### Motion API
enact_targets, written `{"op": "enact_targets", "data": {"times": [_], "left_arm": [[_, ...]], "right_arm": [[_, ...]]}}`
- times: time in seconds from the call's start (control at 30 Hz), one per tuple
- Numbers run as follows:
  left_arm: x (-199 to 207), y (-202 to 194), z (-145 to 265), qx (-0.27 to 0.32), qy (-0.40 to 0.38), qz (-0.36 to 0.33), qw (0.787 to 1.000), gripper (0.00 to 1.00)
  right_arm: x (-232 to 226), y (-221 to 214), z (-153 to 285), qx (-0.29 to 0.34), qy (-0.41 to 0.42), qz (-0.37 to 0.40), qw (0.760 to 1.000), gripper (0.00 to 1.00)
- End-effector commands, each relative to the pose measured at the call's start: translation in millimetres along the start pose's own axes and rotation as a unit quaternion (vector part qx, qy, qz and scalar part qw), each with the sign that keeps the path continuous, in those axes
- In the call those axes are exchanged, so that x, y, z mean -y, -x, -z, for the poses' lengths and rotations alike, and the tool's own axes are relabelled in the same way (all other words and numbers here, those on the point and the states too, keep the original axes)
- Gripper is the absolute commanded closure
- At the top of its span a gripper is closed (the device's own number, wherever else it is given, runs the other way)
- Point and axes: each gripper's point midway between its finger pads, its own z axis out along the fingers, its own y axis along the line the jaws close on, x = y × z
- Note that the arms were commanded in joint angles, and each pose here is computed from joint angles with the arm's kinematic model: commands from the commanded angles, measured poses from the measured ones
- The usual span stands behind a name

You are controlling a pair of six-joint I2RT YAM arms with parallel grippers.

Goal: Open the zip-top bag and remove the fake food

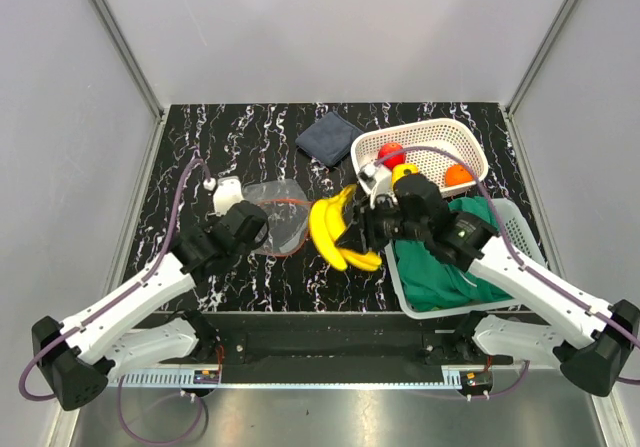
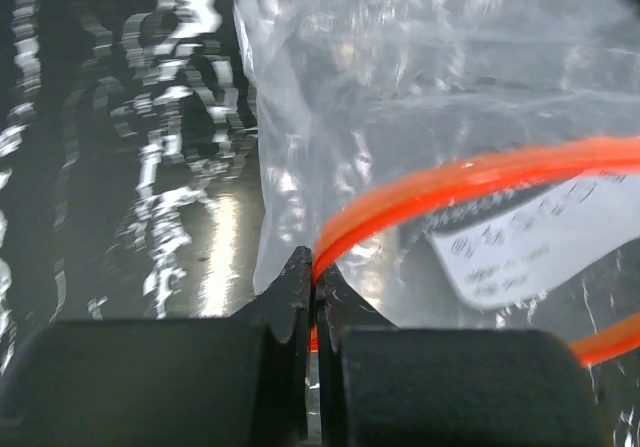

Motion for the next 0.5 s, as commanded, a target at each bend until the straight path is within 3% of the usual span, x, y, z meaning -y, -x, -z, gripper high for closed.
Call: {"op": "enact_targets", "data": {"times": [0.0,0.2,0.27,0.37,0.4,0.47], "left_arm": [[-34,12,10,0.046,0.067,0.071,0.994,1.00],[-24,12,7,0.040,0.054,0.085,0.994,1.00],[-19,13,6,0.036,0.048,0.079,0.995,0.94],[-11,16,8,0.032,0.027,0.078,0.996,0.67],[-7,17,10,0.031,0.014,0.081,0.996,0.53],[-3,19,14,0.030,-0.003,0.075,0.997,0.41]], "right_arm": [[49,52,21,0.072,-0.134,-0.003,0.988,1.00],[173,101,31,0.101,-0.303,-0.061,0.946,1.00],[208,111,38,0.106,-0.338,-0.080,0.932,1.00],[264,123,51,0.111,-0.393,-0.107,0.906,1.00],[288,127,58,0.113,-0.413,-0.117,0.896,1.00],[313,130,68,0.112,-0.442,-0.119,0.882,1.00]]}}
